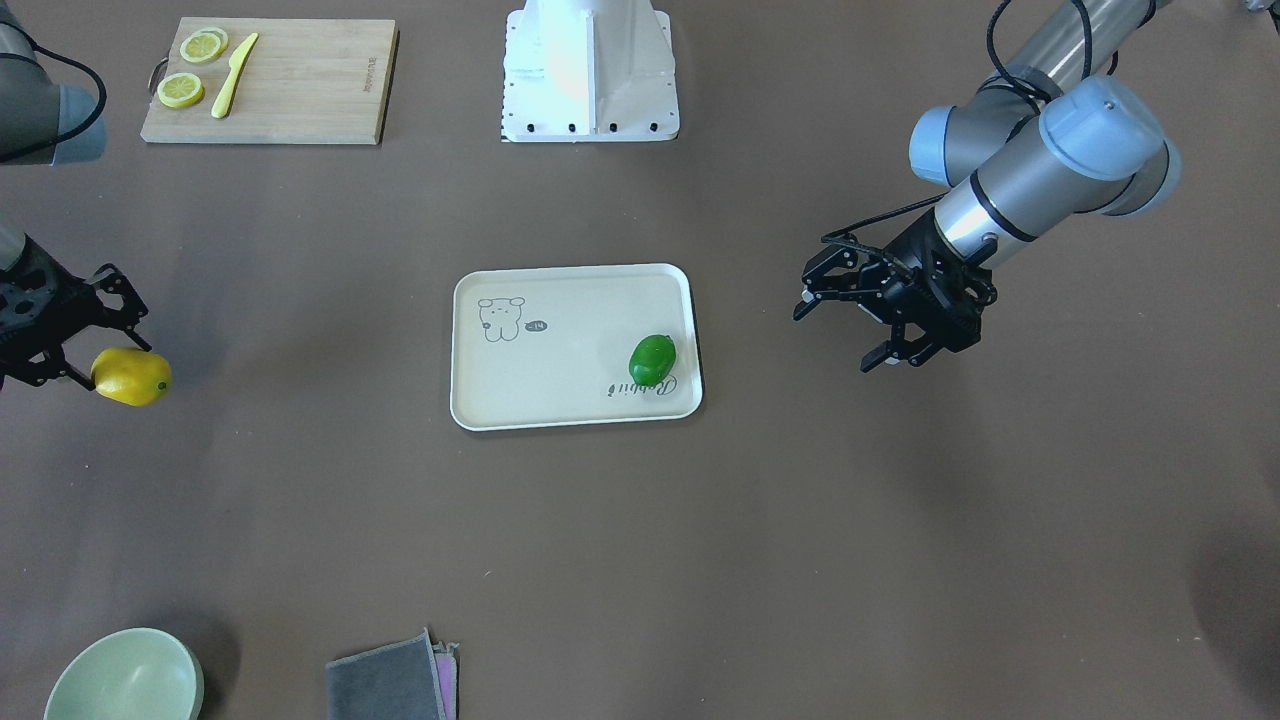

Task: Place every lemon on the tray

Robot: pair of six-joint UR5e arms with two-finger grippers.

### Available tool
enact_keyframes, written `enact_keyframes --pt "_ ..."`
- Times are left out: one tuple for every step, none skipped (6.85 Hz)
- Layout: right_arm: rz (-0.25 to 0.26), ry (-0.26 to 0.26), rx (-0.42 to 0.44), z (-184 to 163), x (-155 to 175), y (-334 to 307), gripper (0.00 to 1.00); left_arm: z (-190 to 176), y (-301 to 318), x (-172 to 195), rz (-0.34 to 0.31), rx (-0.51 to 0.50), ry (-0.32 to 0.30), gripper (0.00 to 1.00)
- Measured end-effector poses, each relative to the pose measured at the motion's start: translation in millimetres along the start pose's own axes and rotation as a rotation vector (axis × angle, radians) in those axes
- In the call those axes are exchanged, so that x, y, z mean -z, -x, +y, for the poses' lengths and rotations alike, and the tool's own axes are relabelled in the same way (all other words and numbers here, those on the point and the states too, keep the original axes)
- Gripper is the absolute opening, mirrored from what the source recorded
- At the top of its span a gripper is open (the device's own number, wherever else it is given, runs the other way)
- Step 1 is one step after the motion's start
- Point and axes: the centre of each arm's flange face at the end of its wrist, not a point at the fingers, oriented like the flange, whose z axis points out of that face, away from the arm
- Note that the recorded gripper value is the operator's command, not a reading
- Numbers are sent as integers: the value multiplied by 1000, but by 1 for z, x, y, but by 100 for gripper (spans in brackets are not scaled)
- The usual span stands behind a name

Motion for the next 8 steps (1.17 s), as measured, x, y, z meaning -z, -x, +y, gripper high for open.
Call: enact_keyframes --pt "-53 -7 -185 -32 0 45 0 0 0 0 0 0 0 99" --pt "-96 -15 -340 -68 -6 100 0 0 0 -1 0 0 0 99" --pt "-119 -30 -465 -103 -15 160 0 0 0 -1 0 0 1 99" --pt "-105 -40 -570 -138 -23 228 11 0 0 -1 0 0 1 99" --pt "-79 -52 -636 -162 -27 284 99 -1 0 -1 0 0 0 99" --pt "-67 -70 -676 -178 -26 322 100 0 0 -1 0 0 0 99" --pt "-66 -84 -689 -186 -21 337 100 0 0 -1 0 0 0 99" --pt "-72 -90 -691 -193 -12 332 100 0 0 -1 0 0 1 99"
